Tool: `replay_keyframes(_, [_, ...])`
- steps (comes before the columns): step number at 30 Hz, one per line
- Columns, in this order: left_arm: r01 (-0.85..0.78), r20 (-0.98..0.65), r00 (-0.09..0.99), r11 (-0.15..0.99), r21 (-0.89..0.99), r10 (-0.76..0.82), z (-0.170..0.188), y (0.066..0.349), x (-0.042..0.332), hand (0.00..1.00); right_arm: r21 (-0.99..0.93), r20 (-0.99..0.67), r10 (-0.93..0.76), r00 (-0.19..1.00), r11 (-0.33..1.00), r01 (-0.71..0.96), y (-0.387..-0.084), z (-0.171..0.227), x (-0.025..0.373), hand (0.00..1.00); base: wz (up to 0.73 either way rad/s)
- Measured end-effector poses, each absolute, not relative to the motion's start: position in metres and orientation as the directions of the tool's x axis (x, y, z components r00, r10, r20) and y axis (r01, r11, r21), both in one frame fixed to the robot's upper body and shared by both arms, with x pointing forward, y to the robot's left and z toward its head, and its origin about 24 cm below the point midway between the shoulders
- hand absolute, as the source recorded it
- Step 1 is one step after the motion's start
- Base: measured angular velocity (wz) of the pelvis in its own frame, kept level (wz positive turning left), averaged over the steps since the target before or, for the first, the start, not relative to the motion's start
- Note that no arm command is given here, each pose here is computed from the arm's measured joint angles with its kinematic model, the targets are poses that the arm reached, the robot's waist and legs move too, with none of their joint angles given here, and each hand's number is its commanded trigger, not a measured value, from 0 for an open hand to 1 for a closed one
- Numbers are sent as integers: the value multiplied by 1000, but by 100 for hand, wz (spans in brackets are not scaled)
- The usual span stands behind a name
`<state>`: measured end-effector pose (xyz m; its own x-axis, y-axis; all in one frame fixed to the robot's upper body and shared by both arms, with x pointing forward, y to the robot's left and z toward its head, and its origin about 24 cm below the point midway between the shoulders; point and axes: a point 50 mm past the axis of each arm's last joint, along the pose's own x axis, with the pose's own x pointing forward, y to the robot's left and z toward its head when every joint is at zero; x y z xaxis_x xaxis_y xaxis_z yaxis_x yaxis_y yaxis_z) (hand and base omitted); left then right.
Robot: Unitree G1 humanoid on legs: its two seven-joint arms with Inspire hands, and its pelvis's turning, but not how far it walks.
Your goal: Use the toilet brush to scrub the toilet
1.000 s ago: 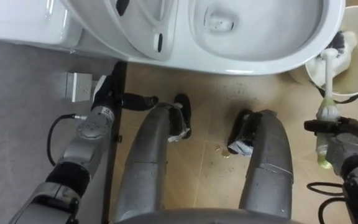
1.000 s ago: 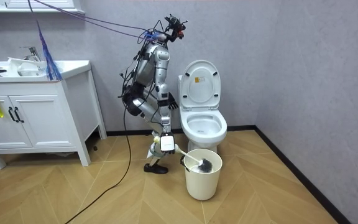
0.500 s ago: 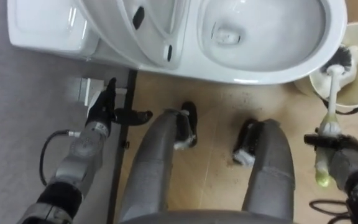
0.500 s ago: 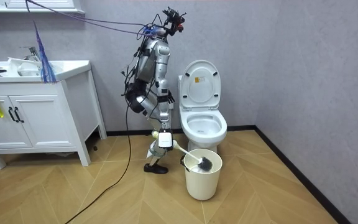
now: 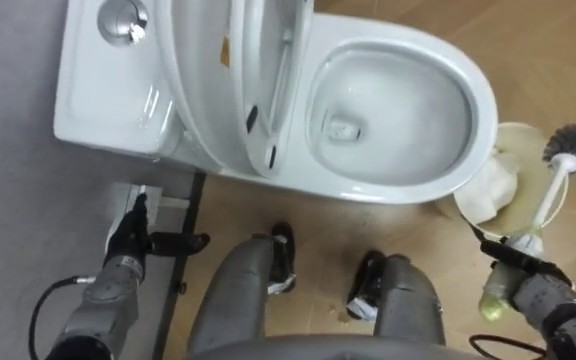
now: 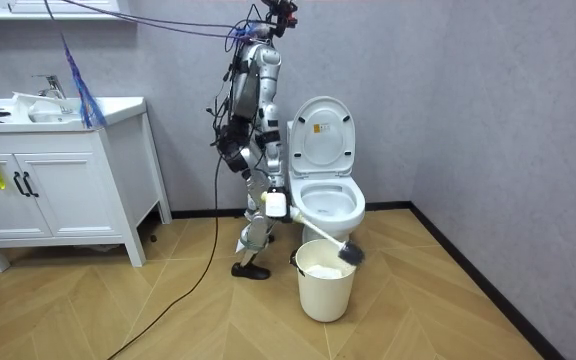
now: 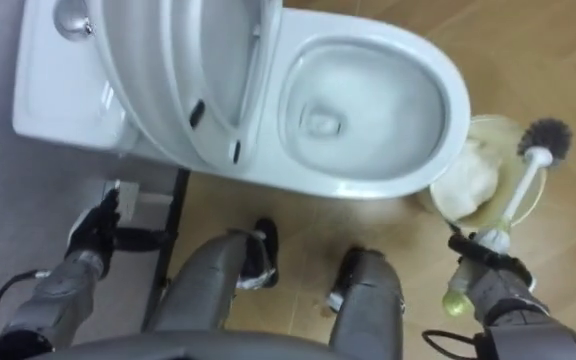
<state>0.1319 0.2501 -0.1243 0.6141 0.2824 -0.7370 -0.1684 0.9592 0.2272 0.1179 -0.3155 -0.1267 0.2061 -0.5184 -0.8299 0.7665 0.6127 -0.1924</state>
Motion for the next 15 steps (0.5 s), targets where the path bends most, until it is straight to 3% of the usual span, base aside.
replay_keyframes(7, [-223,-793,510,942,251,332,-135,260,82,0,-202,-835,-507,212,641,740,-304,-135,97,100,2])
replay_keyframes(15, [-289,-825,398,909,302,401,-137,270,30,0,-368,-791,-570,221,732,573,-301,-136,78,100,7])
